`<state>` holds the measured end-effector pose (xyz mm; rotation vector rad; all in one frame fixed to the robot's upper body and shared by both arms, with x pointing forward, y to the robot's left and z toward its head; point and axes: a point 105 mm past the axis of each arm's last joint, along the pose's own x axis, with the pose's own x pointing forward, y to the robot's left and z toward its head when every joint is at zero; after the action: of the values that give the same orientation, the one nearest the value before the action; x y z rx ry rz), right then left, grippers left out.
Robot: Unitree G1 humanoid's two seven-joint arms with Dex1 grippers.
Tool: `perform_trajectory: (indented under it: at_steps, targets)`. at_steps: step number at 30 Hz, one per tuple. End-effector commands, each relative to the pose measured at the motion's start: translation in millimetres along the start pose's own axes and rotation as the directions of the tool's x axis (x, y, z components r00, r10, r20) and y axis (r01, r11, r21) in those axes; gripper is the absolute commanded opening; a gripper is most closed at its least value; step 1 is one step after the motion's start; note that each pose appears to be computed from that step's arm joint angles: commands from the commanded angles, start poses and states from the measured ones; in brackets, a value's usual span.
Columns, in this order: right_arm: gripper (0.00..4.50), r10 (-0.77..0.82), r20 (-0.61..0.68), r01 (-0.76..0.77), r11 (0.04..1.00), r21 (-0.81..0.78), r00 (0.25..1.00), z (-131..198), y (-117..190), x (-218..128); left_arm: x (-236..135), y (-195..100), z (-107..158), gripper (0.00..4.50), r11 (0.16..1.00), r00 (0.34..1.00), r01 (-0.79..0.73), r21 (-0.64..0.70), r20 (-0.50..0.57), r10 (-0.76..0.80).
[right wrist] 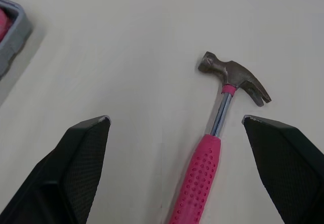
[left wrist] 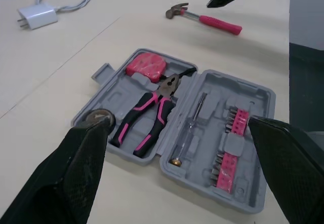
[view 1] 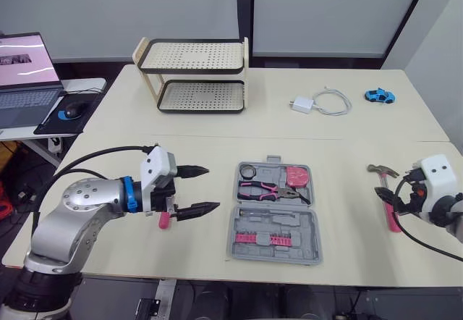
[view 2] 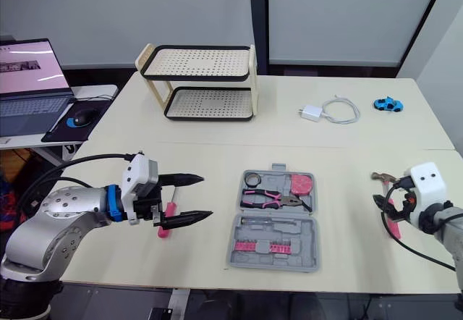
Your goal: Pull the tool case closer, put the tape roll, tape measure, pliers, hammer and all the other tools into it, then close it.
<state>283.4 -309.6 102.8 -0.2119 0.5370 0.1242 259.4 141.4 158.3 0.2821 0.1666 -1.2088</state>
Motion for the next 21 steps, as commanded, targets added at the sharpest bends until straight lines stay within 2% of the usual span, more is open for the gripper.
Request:
perform_trajectory:
  at_steps: [1,6,9,16,21]
  targets:
    - [4.48,-0.07,0.003,0.07,0.997,-0.021,0.998,3.8,-10.4,12.4,10.1,-4.1,12.7,4.5,0.998,0.999,0.044,0.045,0.019,-0.045]
    - [4.48,-0.109,-0.028,0.109,0.994,0.006,0.994,-2.0,-14.7,38.1,25.9,-5.0,20.7,4.5,0.994,0.997,0.074,0.077,0.027,-0.076]
    - [4.48,-0.126,-0.019,0.127,0.99,0.057,0.992,-2.5,-16.5,46.0,32.8,-6.0,27.0,4.5,0.993,0.995,0.084,0.08,0.048,-0.088]
    - [4.48,-0.183,0.013,0.183,0.982,0.043,0.983,-5.2,-19.8,63.1,41.9,-8.6,39.4,4.5,0.989,0.99,0.108,0.098,0.076,-0.116]
    - [4.48,-0.206,0.042,0.202,0.975,0.09,0.978,-5.3,-21.4,73.9,46.1,-10.5,42.9,4.5,0.987,0.988,0.12,0.102,0.081,-0.129]
